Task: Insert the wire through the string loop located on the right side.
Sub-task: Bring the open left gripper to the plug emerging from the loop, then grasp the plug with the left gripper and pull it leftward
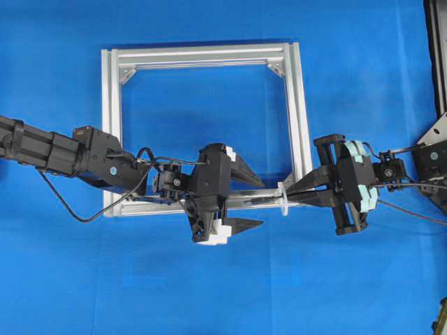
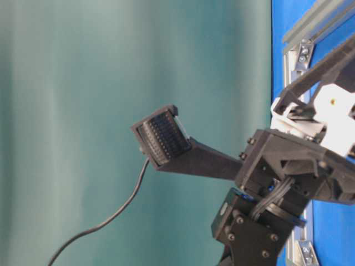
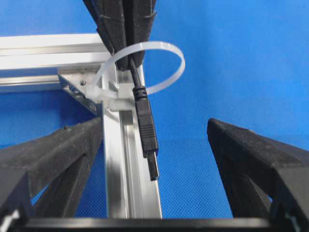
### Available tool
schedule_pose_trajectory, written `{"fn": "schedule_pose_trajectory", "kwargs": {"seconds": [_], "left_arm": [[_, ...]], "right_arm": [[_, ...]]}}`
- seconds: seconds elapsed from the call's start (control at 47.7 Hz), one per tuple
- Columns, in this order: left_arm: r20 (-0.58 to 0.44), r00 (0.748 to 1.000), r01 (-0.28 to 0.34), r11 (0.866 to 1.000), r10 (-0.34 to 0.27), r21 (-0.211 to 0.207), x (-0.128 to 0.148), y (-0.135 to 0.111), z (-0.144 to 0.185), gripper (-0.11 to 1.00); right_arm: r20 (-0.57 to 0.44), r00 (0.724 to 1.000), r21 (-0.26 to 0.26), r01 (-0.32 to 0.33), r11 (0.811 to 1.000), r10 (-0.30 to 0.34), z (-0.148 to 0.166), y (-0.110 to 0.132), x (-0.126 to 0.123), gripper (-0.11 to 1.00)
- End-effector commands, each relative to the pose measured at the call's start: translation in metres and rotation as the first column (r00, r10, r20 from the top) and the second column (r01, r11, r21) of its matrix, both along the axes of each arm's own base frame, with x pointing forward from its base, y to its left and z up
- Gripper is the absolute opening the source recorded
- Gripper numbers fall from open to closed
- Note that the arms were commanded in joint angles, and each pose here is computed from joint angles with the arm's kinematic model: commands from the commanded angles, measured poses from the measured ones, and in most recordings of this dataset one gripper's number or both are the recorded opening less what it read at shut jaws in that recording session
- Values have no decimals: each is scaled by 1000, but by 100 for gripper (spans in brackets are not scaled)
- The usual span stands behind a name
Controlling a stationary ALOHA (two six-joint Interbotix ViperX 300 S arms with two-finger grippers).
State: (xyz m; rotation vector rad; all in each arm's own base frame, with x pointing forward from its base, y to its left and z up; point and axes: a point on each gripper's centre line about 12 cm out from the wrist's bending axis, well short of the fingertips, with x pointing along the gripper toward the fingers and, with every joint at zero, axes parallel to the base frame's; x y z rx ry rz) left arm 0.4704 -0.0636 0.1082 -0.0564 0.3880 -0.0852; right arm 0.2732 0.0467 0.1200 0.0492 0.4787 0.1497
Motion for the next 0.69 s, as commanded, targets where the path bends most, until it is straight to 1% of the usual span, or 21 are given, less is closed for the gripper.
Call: {"fn": "schedule_pose_trajectory", "kwargs": {"seconds": [0.0, 0.671], "left_arm": [[44, 999, -1, 1000, 1, -4, 6, 1, 15, 90], [41, 999, -1, 1000, 1, -2, 4, 1, 14, 90]], "right_arm": [[31, 1000, 3, -4, 1000, 4, 6, 1, 5, -4], [28, 1000, 3, -4, 1000, 4, 6, 1, 4, -4]]}}
